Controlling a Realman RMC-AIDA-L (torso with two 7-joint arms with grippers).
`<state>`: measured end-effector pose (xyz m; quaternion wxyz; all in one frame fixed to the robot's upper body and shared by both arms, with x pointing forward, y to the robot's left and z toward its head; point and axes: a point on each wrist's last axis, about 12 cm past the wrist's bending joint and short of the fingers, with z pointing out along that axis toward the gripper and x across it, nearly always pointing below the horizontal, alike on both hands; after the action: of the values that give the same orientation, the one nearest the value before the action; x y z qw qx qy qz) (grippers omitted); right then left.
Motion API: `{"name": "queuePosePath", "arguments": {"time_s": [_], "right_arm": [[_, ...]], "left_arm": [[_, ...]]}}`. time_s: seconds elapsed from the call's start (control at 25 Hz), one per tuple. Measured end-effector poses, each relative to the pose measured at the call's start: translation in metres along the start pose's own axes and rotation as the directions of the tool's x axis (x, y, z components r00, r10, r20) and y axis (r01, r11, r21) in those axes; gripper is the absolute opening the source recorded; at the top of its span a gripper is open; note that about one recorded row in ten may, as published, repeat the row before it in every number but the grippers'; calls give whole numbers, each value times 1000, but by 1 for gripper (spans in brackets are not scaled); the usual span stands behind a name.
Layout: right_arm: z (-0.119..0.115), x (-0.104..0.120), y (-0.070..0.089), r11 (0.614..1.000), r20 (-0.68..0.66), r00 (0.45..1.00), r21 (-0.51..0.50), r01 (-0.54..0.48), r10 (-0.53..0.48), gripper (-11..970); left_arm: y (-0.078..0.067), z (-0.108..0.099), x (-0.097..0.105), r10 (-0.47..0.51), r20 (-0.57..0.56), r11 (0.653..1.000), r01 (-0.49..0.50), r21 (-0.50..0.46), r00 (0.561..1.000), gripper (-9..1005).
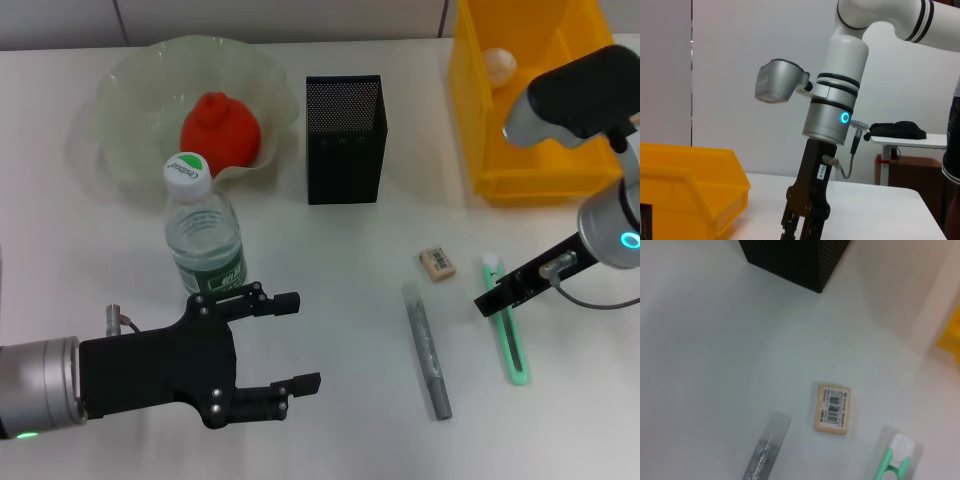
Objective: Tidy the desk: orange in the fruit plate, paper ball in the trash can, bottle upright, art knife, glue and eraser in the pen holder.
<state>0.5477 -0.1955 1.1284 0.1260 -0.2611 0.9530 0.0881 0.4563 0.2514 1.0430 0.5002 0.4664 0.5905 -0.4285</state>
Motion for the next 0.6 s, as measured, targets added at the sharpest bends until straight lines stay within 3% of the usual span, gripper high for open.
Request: {"name": "queuePosePath", "arguments": {"time_s": [0.16, 0.36, 0.56, 0.6], "right_arm": [[5, -3, 0, 1000, -14, 1000, -2, 2, -2, 717], [6, -4, 0, 1000, -11, 1000, -3, 1, -1, 533], [12, -4, -2, 1000, -37, 999, -6, -5, 5, 519], [12, -4, -2, 1000, -37, 999, -6, -5, 5, 477]], "left_arm": [[0, 1, 0, -1, -2, 1000, 1, 3, 1000, 785], [-1, 1, 1, -4, -4, 1000, 4, 5, 1000, 785], [-2, 0, 2, -6, -6, 1000, 6, 3, 1000, 785], [-2, 0, 2, -6, -6, 1000, 6, 3, 1000, 785]]}}
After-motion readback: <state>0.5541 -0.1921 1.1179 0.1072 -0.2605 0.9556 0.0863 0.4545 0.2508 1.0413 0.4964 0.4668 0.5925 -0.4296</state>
